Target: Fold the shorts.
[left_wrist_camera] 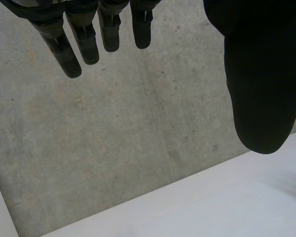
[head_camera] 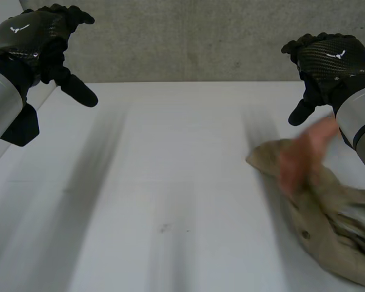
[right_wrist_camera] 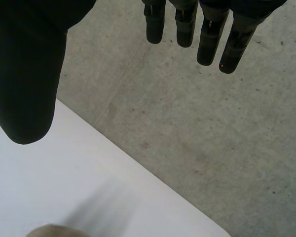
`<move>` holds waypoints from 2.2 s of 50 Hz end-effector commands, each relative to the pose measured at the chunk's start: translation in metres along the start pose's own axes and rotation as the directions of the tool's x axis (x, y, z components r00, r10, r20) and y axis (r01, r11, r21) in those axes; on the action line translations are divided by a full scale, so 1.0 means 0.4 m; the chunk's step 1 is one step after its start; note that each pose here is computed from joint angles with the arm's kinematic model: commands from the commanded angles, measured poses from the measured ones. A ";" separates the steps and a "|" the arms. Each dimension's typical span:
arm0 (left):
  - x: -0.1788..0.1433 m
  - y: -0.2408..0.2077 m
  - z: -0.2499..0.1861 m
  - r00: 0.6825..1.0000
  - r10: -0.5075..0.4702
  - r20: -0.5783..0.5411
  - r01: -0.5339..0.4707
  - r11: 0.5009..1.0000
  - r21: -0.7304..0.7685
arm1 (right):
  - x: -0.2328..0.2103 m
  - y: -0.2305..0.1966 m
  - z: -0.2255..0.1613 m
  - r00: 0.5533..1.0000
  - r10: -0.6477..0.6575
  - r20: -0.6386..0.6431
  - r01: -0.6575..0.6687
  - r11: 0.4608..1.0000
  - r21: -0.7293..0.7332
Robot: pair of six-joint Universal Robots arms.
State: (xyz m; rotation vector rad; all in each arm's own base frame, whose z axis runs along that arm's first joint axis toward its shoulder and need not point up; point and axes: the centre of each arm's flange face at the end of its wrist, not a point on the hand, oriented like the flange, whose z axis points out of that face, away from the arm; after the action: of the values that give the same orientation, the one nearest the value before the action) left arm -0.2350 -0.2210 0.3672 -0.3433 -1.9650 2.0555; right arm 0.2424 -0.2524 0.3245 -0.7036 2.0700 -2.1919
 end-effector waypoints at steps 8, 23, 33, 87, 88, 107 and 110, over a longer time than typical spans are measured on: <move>0.000 0.001 0.000 1.000 0.000 0.000 0.000 1.000 -0.001 | -0.001 0.000 -0.001 1.000 -0.001 0.002 0.001 1.000 0.001; 0.000 0.004 0.002 1.000 0.000 0.000 0.000 1.000 -0.006 | -0.003 0.004 -0.001 1.000 -0.001 0.005 0.001 1.000 -0.005; 0.004 0.037 0.024 1.000 0.007 -0.006 -0.007 1.000 -0.021 | -0.014 0.019 0.003 0.998 -0.053 0.041 0.054 0.998 -0.022; 0.064 -0.120 0.182 0.982 0.097 0.164 -0.173 0.817 0.550 | -0.061 0.082 0.017 0.967 -0.220 0.130 0.230 0.971 -0.066; 0.064 -0.139 0.175 0.982 0.099 0.161 -0.174 0.803 0.570 | -0.062 0.082 0.017 0.967 -0.220 0.132 0.230 0.971 -0.065; 0.343 0.287 0.216 0.916 0.322 -0.239 -0.240 0.918 0.317 | -0.057 0.072 0.015 0.968 -0.219 0.123 0.227 0.972 -0.056; 0.376 0.290 0.198 0.906 0.327 -0.267 -0.233 0.914 0.332 | -0.057 0.072 0.015 0.968 -0.219 0.123 0.227 0.972 -0.056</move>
State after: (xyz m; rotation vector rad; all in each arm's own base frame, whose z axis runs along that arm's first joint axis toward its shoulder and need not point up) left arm -0.3780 -0.2638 0.3013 -0.7447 -1.4306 2.3402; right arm 0.2573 -0.2531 0.2893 -1.0958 2.1124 -2.1293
